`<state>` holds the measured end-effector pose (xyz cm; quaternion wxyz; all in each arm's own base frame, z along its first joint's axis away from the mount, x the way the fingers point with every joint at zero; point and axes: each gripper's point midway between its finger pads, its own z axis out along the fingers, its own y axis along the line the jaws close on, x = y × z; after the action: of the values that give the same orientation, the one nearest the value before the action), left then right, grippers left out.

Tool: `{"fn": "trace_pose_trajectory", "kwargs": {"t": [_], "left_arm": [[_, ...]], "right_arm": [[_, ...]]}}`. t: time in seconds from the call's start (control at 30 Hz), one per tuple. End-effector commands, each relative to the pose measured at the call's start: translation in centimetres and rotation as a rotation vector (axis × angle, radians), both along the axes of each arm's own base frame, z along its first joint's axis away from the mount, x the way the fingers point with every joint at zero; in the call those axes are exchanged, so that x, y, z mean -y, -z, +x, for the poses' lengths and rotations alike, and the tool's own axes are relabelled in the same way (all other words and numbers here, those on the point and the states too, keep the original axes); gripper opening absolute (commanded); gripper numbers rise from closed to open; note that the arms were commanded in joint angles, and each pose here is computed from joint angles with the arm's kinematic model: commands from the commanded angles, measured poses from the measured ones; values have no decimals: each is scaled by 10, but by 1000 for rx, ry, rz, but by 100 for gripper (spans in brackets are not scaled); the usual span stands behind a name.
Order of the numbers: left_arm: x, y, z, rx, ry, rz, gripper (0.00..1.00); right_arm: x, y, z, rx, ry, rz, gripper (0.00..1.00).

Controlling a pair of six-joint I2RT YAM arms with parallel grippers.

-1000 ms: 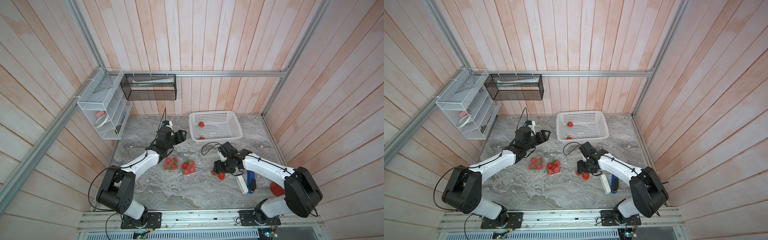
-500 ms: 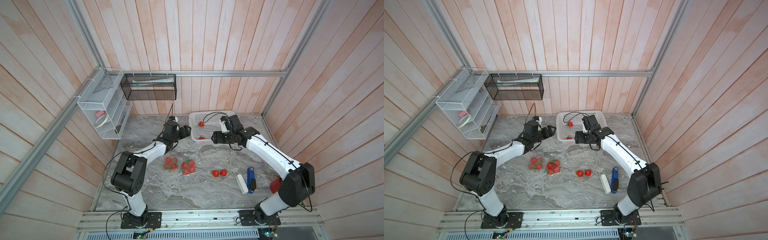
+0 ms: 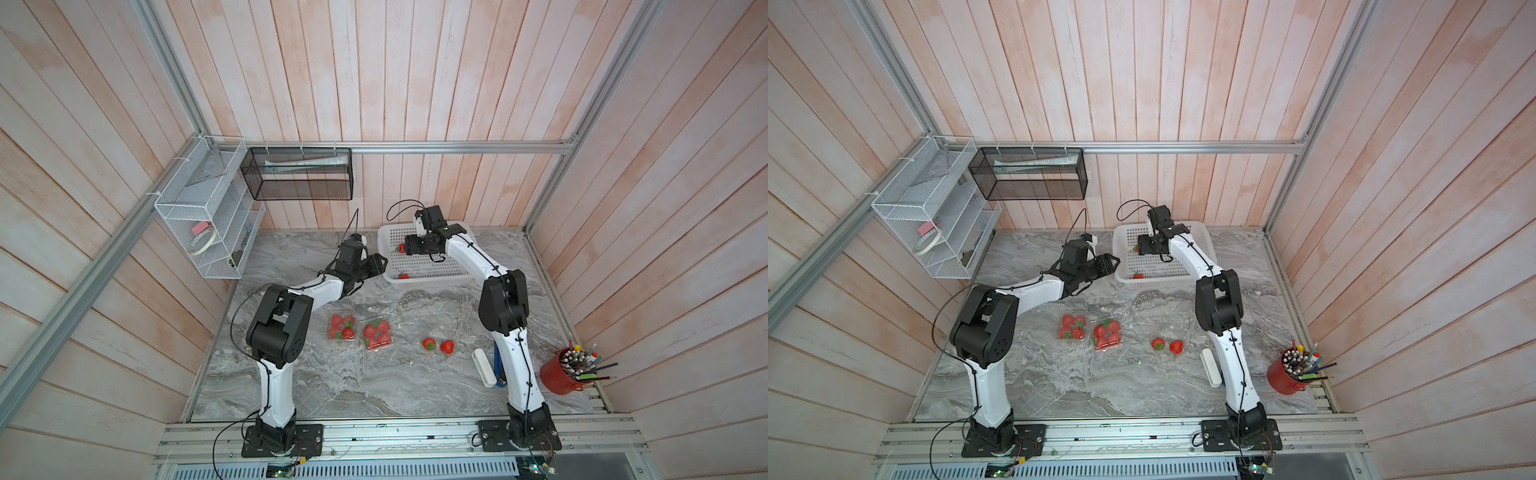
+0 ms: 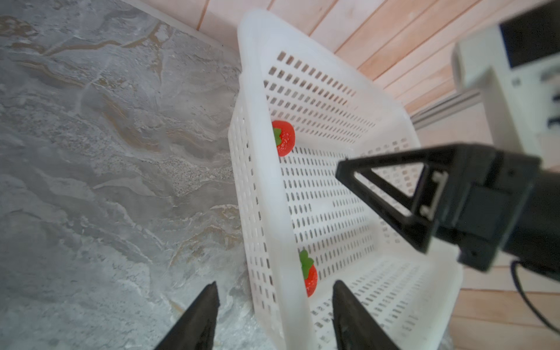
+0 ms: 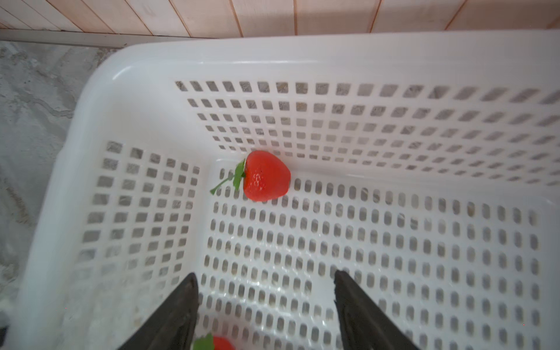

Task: Pack strawberries into containers
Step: Pick up the strawberry from the basket.

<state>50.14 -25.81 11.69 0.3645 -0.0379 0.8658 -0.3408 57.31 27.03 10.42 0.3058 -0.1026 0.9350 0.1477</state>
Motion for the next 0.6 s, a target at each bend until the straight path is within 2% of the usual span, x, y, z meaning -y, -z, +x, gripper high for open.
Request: {"fn": "trace_pose_trajectory", "kwargs": {"t": [0.0,0.17,0.33,0.57], "left_arm": [[11,-3,4,14,38,-18,58],[17,3,3,-8,55,-29,58],[29,3,-3,-16,84,-35,41],[44,4,-21,-42,130,-42,37]], "right_arm": [[-6,-4,15,34,-26,2,74],[-9,7,35,71,-28,19,80],[-13,40,42,64,-36,26,83],[-13,57,43,53,-41,9,84]]}}
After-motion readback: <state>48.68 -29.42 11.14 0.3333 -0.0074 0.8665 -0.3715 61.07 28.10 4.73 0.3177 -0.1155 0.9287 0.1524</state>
